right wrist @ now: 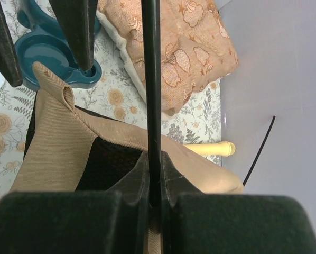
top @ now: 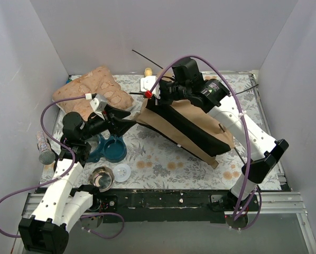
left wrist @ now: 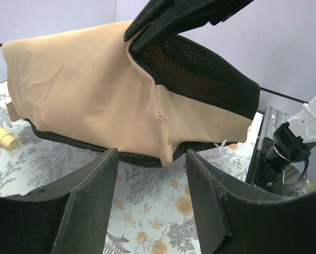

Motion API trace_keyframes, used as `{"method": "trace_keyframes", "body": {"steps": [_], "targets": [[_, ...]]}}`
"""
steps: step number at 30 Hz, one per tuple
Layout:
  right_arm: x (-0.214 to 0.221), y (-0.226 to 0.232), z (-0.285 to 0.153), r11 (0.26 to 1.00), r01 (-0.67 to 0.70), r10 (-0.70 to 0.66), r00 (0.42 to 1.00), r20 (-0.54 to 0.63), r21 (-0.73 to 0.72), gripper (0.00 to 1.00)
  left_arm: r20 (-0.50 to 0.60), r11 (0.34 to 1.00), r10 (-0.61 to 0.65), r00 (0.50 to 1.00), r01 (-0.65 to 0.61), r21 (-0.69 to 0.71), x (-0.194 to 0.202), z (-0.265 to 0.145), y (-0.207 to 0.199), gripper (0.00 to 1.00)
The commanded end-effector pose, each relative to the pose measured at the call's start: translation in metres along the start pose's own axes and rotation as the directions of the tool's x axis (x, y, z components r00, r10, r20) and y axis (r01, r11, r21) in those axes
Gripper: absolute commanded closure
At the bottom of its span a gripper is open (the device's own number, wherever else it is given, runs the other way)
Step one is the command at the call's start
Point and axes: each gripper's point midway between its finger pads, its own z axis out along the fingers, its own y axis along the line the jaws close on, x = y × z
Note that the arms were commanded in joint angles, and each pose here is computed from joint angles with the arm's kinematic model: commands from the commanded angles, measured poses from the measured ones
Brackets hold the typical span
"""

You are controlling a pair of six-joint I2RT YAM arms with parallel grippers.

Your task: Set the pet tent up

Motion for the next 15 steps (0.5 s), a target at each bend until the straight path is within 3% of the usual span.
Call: {"method": "trace_keyframes", "body": {"steps": [1, 5, 12, 15], "targets": [[-0.031, -0.025, -0.004, 0.996, 0.027, -0.033, 0.996, 0.077, 0.079, 0.99, 0.042, 1.0, 0.007, 0.999, -0.008, 0.021, -0.014, 0.0, -0.009, 0.49], [-0.035, -0.028, 0.0, 0.996, 0.031, -0.038, 0.996, 0.08, 0.086, 0.99, 0.027, 0.999, -0.001, 1.0, 0.0, 0.042, -0.006, 0.0, -0.011, 0.54], [-0.038, -0.034, 0.0, 0.994, 0.032, -0.041, 0.996, 0.079, 0.106, 0.99, 0.012, 1.0, -0.004, 1.0, 0.004, 0.013, -0.001, -0.002, -0.007, 0.72], [-0.042, -0.033, 0.0, 0.994, 0.04, -0.049, 0.995, 0.087, 0.101, 0.99, 0.0, 1.0, 0.0, 1.0, 0.0, -0.01, 0.002, -0.006, -0.007, 0.71]]}}
